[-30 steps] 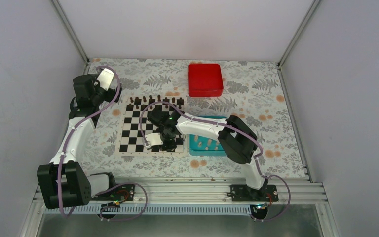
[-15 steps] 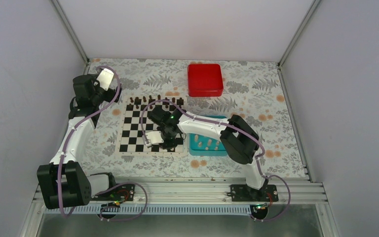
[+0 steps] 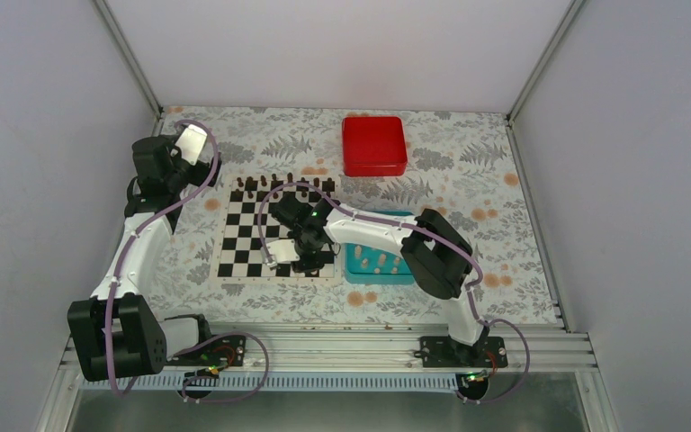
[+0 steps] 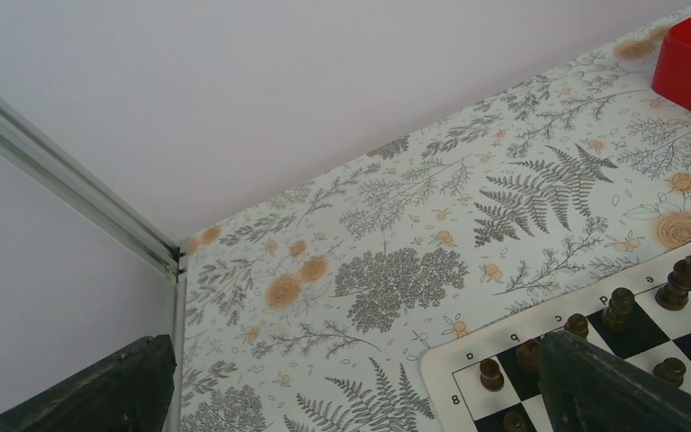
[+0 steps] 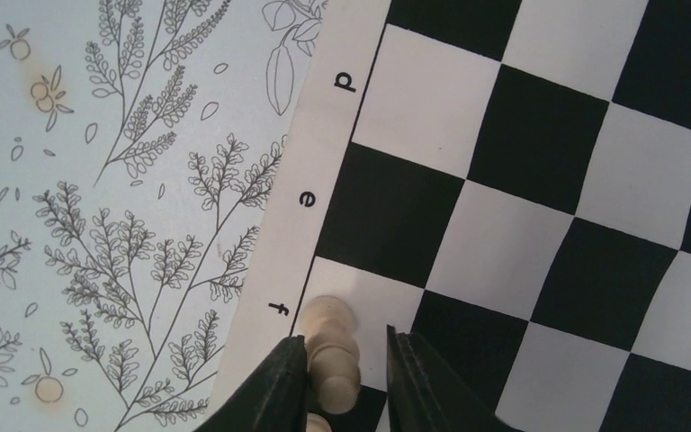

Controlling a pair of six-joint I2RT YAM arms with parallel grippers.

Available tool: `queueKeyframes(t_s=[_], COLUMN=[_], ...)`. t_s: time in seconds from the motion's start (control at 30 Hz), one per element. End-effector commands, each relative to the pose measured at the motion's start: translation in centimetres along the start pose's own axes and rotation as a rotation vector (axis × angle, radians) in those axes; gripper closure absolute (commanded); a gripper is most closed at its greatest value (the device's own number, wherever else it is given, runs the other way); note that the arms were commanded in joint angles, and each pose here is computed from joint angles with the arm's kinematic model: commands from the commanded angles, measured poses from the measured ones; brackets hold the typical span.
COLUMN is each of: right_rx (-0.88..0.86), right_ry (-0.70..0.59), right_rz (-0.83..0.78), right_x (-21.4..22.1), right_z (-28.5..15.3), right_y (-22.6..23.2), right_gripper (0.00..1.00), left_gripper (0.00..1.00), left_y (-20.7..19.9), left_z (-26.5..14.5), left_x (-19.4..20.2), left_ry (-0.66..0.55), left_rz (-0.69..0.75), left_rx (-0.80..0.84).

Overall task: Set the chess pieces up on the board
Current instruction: Place the chess piece on the chessboard, then pick up the chess piece from the storage box.

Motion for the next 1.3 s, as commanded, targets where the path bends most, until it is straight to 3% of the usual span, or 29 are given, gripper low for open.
queueKeyframes(t_s=[0.0,0.13,0.37,0.5,0.6,0.73,0.9,1.27], right_rx=[0.007,0.038,0.171,0.277,0.314,0.294,0.164,0.071], right_ry=[-0.004,-0.005,-0.037,-0.028,0.028,0.044,0.024,0.052], right_rz=[0.015,0.017,0.044,0.153,0.256,0.31,0.341,0.37], right_x=[0.2,0.0,-0.3,4.3,9.6,12.7,13.3,13.8], right_z=[-0.4,-1.4,-8.8,-14.4,-16.1,-15.3,-11.7,-7.4], right_y=[-0.1,-0.5,-1.6,-2.8,-2.8,-1.2,1.0,3.3], right_gripper=[0.66,0.51,0.51,0.56,0.58,0.58,0.56,0.5], left_gripper=[0.0,0.0,0.0,0.0,0.0,0.0,0.0,0.0], left_y=[0.0,0.0,0.0,0.1,0.1,0.2,0.2,0.1], left_z=[-0.3,-0.4,-0.6,-0.7,-0.6,-0.4,-0.3,-0.2], left_x=[-0.6,-0.7,-0.7,-0.8,-0.9,-0.8,-0.8,-0.6], left_ry=[-0.034,-0.035,-0.038,-0.042,-0.044,-0.04,-0.037,-0.03], left_rz=[-0.002,-0.002,0.0,0.001,0.0,-0.002,-0.001,-0.003], left_rx=[0.011,0.011,0.008,0.006,0.006,0.005,0.005,0.007])
Point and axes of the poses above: each gripper's point midway between its finger pads, its own z axis out along the fingers, its own y axis along the line the jaws close on, x = y × z, the point moved 7 cm from there along -z, back along the fingers, and after that the axes turned 15 degrees about -z, right-handed, at the moved point
